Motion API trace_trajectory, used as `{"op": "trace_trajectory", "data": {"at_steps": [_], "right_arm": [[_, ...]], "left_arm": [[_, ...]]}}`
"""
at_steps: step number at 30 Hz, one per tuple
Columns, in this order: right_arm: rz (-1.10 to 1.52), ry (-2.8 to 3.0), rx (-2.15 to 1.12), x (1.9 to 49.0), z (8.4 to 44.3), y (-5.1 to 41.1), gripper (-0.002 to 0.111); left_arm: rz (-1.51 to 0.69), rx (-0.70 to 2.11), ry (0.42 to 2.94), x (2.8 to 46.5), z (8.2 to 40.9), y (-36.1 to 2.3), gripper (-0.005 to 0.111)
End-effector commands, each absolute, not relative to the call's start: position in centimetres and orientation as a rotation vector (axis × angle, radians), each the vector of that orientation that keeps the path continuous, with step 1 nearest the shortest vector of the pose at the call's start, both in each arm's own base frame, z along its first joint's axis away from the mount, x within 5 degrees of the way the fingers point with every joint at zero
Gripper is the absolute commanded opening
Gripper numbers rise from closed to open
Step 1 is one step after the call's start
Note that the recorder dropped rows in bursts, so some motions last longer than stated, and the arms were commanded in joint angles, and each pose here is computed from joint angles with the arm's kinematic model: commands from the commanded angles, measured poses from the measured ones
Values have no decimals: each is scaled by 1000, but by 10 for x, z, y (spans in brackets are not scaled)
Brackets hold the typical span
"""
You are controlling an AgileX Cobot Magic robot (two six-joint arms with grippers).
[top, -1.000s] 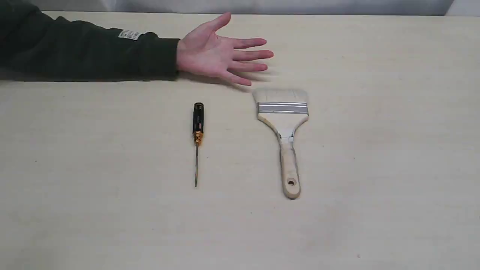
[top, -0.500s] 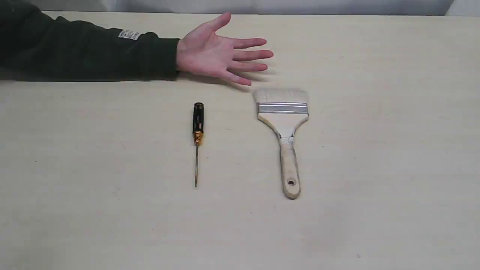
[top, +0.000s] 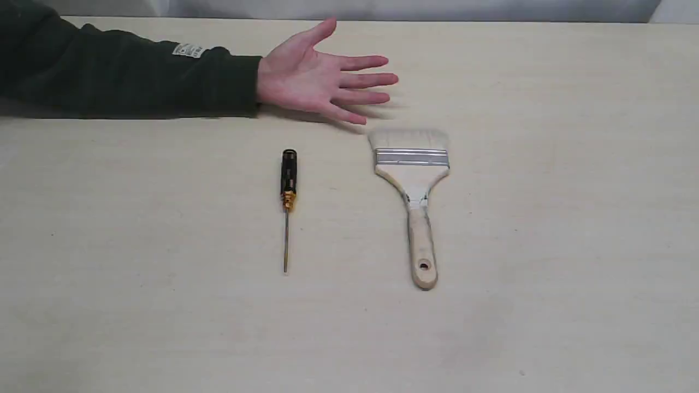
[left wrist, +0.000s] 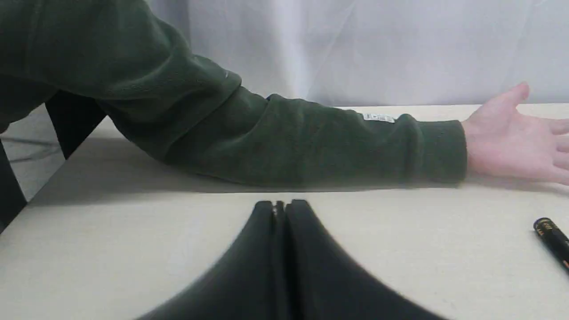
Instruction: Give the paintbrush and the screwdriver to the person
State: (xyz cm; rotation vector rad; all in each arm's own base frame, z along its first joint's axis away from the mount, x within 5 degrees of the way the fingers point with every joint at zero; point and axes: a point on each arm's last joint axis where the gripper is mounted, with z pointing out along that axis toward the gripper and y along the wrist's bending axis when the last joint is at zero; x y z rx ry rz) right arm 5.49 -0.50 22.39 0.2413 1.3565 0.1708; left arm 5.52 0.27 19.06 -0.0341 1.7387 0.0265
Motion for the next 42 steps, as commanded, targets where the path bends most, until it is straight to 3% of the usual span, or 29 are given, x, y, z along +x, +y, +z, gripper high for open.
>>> {"op": "trace_trajectory", "data": {"at_steps": [1,6,14,19,27,34,42], "right_arm": [[286,1269,361,53,228,-8,5],[362,1220,392,49,248,-7,5],[408,1232,338,38,317,0,5],[390,1307,278,43,371,4,17],[321,1553,95,91,439,13,20],[360,1757,-57,154,465,22,20],[404,1990,-101,226,451,23,20]], "left_arm": [[15,-31,1733,55,191,2,0],[15,-31,1733,55,191,2,0],[16,-30,1730,55,191,2,0],[17,-30,1732,55,191,2,0],[17,-30,1732,55,191,2,0],[17,-30,1732,55,191,2,0],[17,-30,1732,55,191,2,0]]}}
